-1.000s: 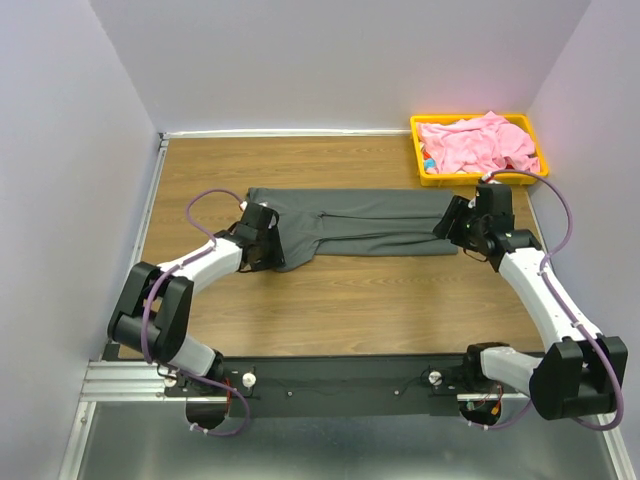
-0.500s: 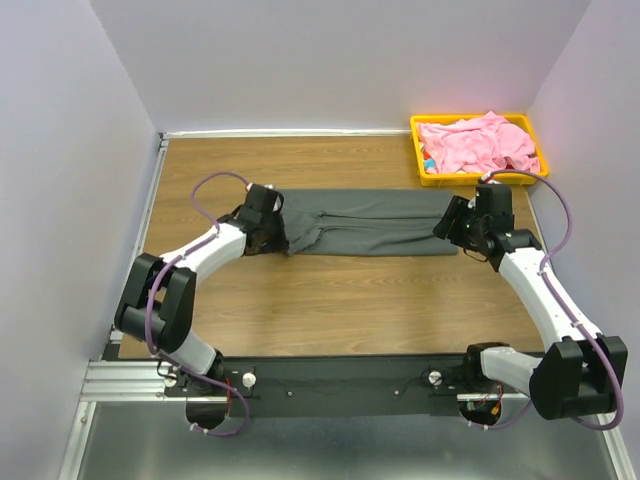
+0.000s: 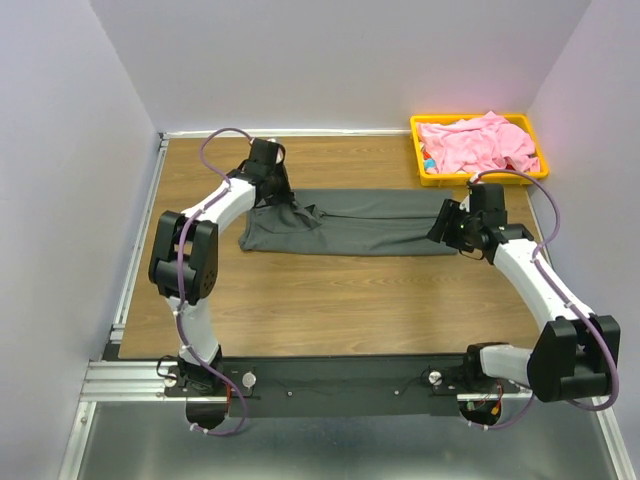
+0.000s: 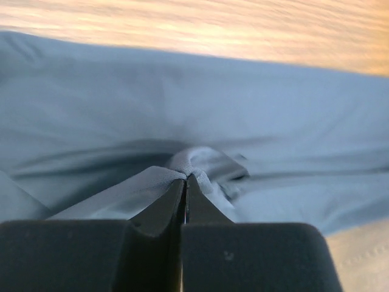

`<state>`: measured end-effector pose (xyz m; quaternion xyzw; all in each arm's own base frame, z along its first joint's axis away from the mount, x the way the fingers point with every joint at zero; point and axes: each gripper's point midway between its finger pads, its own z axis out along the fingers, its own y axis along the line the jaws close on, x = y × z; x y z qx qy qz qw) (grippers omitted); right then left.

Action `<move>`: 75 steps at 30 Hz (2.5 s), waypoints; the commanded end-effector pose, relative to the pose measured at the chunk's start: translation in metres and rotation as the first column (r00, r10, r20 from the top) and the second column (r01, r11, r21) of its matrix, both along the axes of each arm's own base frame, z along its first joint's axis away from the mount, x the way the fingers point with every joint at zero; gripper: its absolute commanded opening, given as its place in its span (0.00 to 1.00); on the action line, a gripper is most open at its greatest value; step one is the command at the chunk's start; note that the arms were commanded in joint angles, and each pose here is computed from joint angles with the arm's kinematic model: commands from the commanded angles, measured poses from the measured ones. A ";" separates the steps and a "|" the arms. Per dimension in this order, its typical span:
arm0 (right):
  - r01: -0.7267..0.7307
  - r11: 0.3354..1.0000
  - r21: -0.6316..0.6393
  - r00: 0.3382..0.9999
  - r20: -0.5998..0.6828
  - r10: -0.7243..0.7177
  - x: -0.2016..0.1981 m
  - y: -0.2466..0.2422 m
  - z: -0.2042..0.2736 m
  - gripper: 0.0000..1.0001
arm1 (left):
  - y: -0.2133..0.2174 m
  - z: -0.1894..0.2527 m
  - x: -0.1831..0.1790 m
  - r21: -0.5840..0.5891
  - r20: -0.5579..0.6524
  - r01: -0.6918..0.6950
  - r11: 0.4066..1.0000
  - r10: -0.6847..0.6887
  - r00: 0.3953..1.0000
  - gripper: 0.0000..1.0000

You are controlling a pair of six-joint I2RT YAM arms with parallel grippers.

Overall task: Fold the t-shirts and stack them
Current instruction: Fold the tshirt

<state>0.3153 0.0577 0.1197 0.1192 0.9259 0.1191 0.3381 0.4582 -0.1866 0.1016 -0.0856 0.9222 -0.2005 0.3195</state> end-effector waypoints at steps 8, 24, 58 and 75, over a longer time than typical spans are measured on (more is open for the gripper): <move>-0.014 1.000 0.000 0.999 -0.040 0.014 0.015 0.004 -0.011 0.66 | 0.007 0.007 0.036 -0.078 0.025 -0.013 0.997 0.015 1.000 0.65; 0.216 0.946 0.243 0.976 -0.089 -0.200 0.044 -0.017 -0.048 0.52 | 0.085 0.021 -0.034 0.025 0.111 -0.198 0.980 0.194 0.975 0.38; 0.250 0.905 0.344 0.968 -0.065 -0.242 0.001 -0.054 -0.040 0.42 | 0.137 -0.050 -0.137 0.150 -0.051 -0.253 0.956 0.263 0.963 0.34; 0.166 0.909 0.381 0.986 -0.067 -0.152 0.068 -0.029 -0.060 0.33 | 0.113 0.003 -0.105 0.039 0.110 -0.150 0.988 0.145 0.983 0.36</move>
